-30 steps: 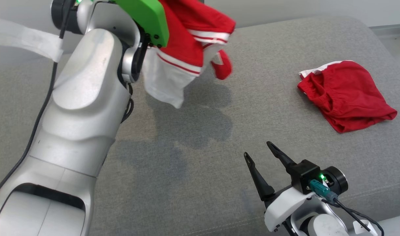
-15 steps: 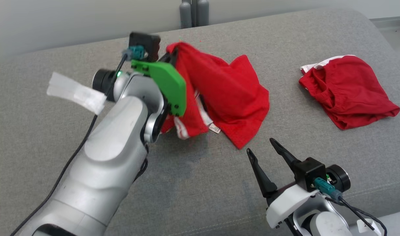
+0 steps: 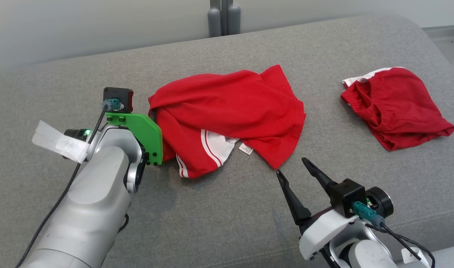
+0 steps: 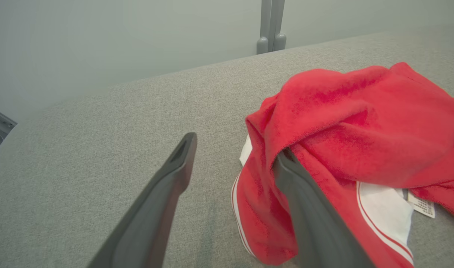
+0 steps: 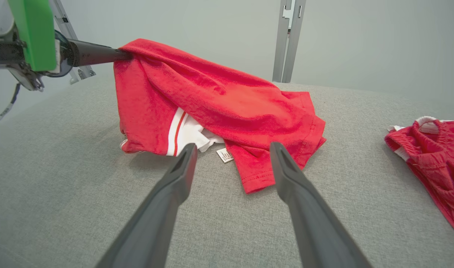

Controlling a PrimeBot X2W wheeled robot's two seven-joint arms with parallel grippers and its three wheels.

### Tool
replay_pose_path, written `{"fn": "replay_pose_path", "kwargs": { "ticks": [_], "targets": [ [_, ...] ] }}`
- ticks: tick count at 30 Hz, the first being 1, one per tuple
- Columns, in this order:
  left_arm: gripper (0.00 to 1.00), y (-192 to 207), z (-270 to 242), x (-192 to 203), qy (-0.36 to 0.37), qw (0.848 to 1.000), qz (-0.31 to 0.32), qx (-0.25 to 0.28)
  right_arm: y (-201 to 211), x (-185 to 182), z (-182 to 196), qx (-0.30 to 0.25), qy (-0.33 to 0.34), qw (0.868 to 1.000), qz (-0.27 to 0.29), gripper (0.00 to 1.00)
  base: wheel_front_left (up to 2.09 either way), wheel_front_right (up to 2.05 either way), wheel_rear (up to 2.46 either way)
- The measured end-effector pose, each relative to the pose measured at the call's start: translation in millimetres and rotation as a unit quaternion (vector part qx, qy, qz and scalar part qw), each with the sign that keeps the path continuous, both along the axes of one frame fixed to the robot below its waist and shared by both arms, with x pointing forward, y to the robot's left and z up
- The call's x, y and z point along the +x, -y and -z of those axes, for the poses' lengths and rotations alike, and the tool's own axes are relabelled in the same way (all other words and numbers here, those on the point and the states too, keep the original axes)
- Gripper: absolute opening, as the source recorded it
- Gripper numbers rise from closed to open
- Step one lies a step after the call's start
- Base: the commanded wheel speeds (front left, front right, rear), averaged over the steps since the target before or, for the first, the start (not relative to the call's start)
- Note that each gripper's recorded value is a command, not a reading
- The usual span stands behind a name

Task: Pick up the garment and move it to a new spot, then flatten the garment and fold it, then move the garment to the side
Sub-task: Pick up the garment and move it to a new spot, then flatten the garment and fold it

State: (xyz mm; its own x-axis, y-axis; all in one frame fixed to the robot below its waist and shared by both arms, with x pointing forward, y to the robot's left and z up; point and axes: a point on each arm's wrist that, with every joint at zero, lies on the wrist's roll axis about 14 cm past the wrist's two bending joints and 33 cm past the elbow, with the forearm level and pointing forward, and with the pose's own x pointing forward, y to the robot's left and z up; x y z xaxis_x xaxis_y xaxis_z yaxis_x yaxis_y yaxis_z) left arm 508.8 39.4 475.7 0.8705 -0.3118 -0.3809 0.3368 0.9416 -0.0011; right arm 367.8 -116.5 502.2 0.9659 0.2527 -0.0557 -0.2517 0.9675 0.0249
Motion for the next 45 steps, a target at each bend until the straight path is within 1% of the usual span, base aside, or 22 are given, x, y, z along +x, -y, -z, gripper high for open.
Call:
{"fn": "replay_pose_path", "kwargs": {
  "ticks": [3,8,11,13,16,20,22,24,26,29,36,38,39,40,41,42,45],
  "targets": [
    [1.0,5,0,-6,-0.008,1.0,0.012,-0.012,-1,-1,-2,0.001,0.004,1.0,-0.001,1.0,0.0,0.0,0.0],
    [1.0,36,-14,-23,-0.017,0.997,0.05,-0.048,-4,-6,-4,0.003,0.007,1.0,-0.005,1.0,0.0,0.0,0.0],
    [1.0,65,-16,-47,-0.043,0.991,0.105,-0.072,-6,-7,-8,0.003,0.012,1.0,-0.008,1.0,0.0,0.0,0.0],
    [1.0,87,-12,-70,-0.056,0.984,0.151,-0.073,-7,-9,-9,0.004,0.014,1.0,-0.009,1.0,0.0,0.0,0.0],
    [1.0,108,-3,-97,-0.066,0.976,0.196,-0.063,-8,-10,-9,0.004,0.013,1.0,-0.011,1.0,0.0,0.0,0.0],
    [1.0,117,13,-112,-0.069,0.973,0.217,-0.033,-8,-10,-6,0.004,0.009,1.0,-0.011,1.0,0.0,0.0,0.0],
    [1.0,118,18,-113,-0.051,0.972,0.227,-0.01,-7,-9,-5,0.004,0.008,1.0,-0.009,1.0,0.0,0.0,0.0],
    [1.0,118,23,-111,-0.04,0.972,0.229,0.001,-4,-7,-5,0.003,0.007,1.0,-0.005,1.0,0.0,0.0,0.0],
    [1.0,116,33,-109,-0.036,0.972,0.231,0.016,-1,-6,-3,0.002,0.004,1.0,0.0,1.0,0.0,0.0,0.0],
    [1.0,109,49,-103,-0.03,0.969,0.239,0.051,4,-4,-1,0.0,0.0,1.0,0.007,1.0,0.0,0.0,0.0],
    [1.0,91,88,-91,-0.051,0.963,0.241,0.113,18,0,7,-0.003,-0.009,1.0,0.028,1.0,0.0,0.0,0.0],
    [1.0,89,94,-88,-0.056,0.963,0.238,0.115,20,0,10,-0.003,-0.013,0.999,0.032,1.0,0.0,0.0,0.0],
    [0.89,88,96,-87,-0.058,0.963,0.238,0.116,21,0,12,-0.003,-0.015,0.999,0.034,1.0,0.0,0.0,0.0],
    [0.54,88,97,-85,-0.056,0.963,0.237,0.116,22,0,13,-0.002,-0.015,0.999,0.035,1.0,0.0,0.0,0.0],
    [0.31,88,98,-83,-0.055,0.963,0.236,0.115,23,0,14,-0.001,-0.016,0.999,0.037,1.0,0.0,0.0,0.0],
    [0.01,88,98,-82,-0.054,0.964,0.234,0.113,24,0,14,0.0,-0.017,0.999,0.038,1.0,0.0,0.0,0.0],
    [0.0,85,98,-77,-0.055,0.968,0.221,0.101,25,1,16,0.0,-0.019,0.999,0.039,1.0,0.0,0.0,0.0]
  ]
}}
